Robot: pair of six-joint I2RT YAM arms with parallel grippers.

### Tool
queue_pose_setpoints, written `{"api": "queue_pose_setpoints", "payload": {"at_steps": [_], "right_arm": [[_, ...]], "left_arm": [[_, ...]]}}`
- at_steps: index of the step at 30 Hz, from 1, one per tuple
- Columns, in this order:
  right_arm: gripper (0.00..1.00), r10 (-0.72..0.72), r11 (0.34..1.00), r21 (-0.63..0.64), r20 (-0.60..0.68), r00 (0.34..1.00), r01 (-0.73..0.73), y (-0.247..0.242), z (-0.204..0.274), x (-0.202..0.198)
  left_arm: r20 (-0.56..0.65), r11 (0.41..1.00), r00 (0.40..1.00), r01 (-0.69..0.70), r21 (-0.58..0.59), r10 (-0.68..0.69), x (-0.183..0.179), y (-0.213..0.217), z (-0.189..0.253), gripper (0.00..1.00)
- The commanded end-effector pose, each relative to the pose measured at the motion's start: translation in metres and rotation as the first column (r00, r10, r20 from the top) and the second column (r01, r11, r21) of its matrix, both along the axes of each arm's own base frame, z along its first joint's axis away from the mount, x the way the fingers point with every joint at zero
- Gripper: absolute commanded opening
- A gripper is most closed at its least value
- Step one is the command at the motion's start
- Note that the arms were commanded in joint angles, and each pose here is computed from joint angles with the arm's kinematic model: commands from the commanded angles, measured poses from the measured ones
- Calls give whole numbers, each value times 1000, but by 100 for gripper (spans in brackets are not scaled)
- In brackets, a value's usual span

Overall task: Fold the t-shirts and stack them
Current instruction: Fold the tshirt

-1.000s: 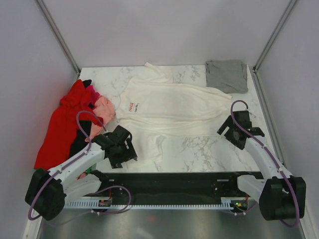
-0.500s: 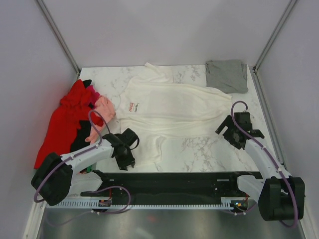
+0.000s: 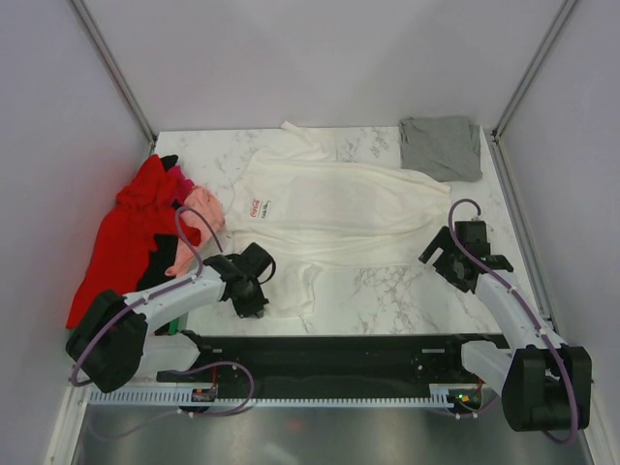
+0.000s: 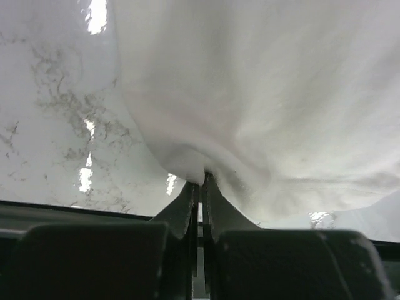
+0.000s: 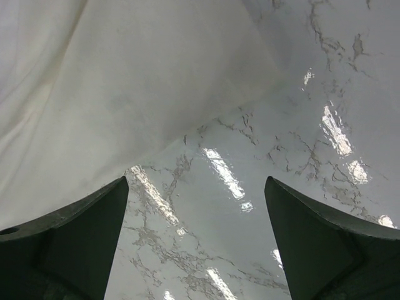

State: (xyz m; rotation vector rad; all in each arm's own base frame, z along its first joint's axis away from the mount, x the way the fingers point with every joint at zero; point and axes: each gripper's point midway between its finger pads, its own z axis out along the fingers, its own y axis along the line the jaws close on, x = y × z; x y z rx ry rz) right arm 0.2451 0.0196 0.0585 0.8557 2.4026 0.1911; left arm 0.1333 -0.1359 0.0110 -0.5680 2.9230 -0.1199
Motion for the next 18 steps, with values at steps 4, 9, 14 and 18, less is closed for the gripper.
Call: {"api": "queue_pose_setpoints", "payload": {"at_steps": [4, 9, 14, 18], "right_arm": [[98, -33, 999, 22, 4, 999, 33, -17, -7, 7], [97, -53, 994, 97, 14, 999, 51, -19, -15, 18], [93, -62, 994, 100, 90, 994, 53, -26, -11, 37], [82, -92, 991, 99, 47, 995, 87, -37, -24, 42]], "left_arm": [[248, 997, 969, 40, -66, -22, 46, -15, 37, 2], [306, 994, 951, 63, -92, -32, 52, -18, 68, 2], [328, 992, 944, 63, -106, -24, 51, -17, 80, 2], [332, 993, 943, 59, -104, -22, 50, -15, 82, 2]]}}
